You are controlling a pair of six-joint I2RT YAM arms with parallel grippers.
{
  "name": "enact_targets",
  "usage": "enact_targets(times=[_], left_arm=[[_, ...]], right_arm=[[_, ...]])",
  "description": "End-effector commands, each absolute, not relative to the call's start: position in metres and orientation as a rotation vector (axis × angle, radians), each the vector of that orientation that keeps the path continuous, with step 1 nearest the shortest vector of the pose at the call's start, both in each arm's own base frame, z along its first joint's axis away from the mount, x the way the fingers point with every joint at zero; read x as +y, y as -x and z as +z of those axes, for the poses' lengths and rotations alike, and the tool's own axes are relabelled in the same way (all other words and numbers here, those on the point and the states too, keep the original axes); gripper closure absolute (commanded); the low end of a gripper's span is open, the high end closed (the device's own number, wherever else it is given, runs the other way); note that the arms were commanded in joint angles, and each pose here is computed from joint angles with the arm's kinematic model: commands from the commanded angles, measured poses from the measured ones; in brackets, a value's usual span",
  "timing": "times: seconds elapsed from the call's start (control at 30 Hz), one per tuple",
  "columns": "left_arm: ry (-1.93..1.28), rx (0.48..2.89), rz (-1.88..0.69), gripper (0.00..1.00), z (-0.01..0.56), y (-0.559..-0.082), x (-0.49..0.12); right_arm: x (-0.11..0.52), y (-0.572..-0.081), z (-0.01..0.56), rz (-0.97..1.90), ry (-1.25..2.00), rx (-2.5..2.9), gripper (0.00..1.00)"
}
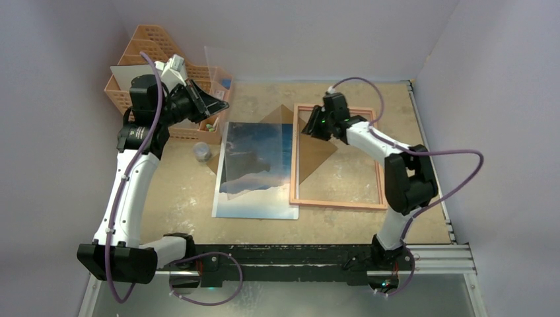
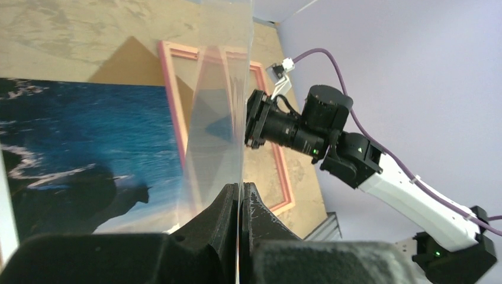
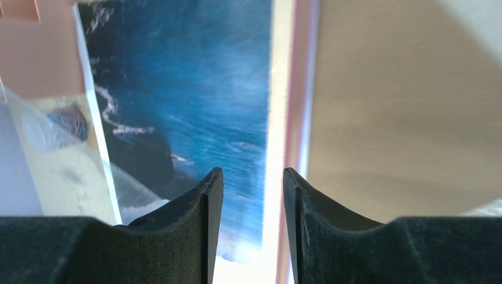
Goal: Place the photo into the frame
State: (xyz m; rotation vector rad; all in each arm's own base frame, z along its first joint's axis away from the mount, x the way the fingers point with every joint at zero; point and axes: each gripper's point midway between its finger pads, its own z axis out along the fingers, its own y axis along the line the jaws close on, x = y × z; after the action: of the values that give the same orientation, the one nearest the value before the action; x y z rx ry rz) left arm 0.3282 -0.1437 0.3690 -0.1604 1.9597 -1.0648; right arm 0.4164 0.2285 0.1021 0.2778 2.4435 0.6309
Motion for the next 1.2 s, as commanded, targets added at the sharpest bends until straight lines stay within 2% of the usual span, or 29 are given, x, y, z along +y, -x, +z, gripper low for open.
enact_targets(times=[0.0,0.2,0.4,0.53,0.73,1.0,1.17], left_arm=[[0.065,1.816,-1.237,1.00,0.415,-0.314,-0.162],[0.029,1.724,-1.426,1.00,0.437,-0.306,-0.188],[0.048,1.787,-1.533,1.00,0.417,-0.316,-0.232],[0.095,1.815,-1.566,1.00,0.392,-0.331,-0.251],[0.130,1.865,-1.622,1.00,0.361,-0.345,-0.278],[0.207,1.927,-1.677,1.00,0.319,-0.362,-0.292],[0.240,1.933,-1.748,1.00,0.309,-0.362,-0.302]], right_arm=[[0.110,-0.448,0.138,0.344,-0.479,2.281,0.54],[-0.018,-0.437,0.117,-0.040,-0.757,2.199,0.44],[-0.058,-0.428,0.077,-0.077,-0.915,2.243,0.40],[-0.065,-0.420,0.055,-0.091,-0.953,2.281,0.34],[-0.062,-0.407,0.030,-0.043,-0.975,2.342,0.34],[0.005,-0.393,0.022,0.434,-0.890,2.423,0.40],[0.030,-0.390,0.017,0.623,-0.866,2.450,0.41]])
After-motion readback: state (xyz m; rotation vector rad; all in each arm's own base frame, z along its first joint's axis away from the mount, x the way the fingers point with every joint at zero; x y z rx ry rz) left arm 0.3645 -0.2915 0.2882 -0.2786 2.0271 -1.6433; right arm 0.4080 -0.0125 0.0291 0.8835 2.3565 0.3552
